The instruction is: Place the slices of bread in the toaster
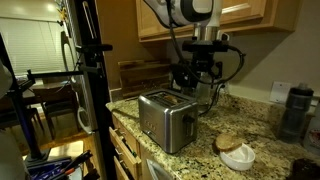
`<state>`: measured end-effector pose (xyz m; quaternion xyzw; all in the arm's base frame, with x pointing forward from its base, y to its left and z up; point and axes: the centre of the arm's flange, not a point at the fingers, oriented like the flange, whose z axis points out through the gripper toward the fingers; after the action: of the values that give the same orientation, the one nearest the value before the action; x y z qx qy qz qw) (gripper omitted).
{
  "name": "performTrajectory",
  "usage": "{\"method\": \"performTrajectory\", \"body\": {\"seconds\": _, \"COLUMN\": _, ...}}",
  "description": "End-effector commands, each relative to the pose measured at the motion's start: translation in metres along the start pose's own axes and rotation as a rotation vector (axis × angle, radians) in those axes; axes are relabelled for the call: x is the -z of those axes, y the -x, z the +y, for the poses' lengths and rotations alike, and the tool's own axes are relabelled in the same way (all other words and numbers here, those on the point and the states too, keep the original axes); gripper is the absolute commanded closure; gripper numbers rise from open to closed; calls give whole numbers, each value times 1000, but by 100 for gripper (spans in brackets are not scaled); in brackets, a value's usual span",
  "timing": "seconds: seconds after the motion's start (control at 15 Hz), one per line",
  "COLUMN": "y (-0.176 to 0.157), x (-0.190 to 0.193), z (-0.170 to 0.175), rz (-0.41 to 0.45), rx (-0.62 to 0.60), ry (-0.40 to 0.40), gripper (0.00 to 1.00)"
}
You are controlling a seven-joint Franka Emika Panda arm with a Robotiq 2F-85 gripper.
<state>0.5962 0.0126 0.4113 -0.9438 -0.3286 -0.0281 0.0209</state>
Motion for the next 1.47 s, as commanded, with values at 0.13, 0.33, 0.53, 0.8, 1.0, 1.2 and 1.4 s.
{"method": "performTrajectory", "body": {"seconds": 0.13, "y": 17, "x": -9, "z": 31, "rz": 46, "rx": -181, "ry": -24, "gripper": 0}}
{"method": "performTrajectory", "body": {"seconds": 0.33, "y": 27, "x": -10, "z": 45, "rz": 82, "rx": -281, "ry": -31, "gripper": 0}}
{"method": "performTrajectory", "body": {"seconds": 0.53, "y": 34, "x": -11, "z": 56, "rz": 104, "rx": -357, "ry": -41, "gripper": 0}}
{"method": "performTrajectory", "body": {"seconds": 0.8, "y": 44, "x": -16, "z": 66, "rz": 101, "rx": -463, "ry": -29, "gripper": 0}}
{"method": "performTrajectory", "body": {"seconds": 1.0, "y": 49, "x": -18, "z": 71, "rz": 88, "rx": -549, "ry": -11, "gripper": 0}}
{"method": "performTrajectory", "body": {"seconds": 1.2, "y": 53, "x": -20, "z": 75, "rz": 68, "rx": -626, "ry": -1, "gripper": 0}}
{"method": "performTrajectory", "body": {"seconds": 1.4, "y": 57, "x": -27, "z": 80, "rz": 51, "rx": -679, "ry": 7, "gripper": 0}}
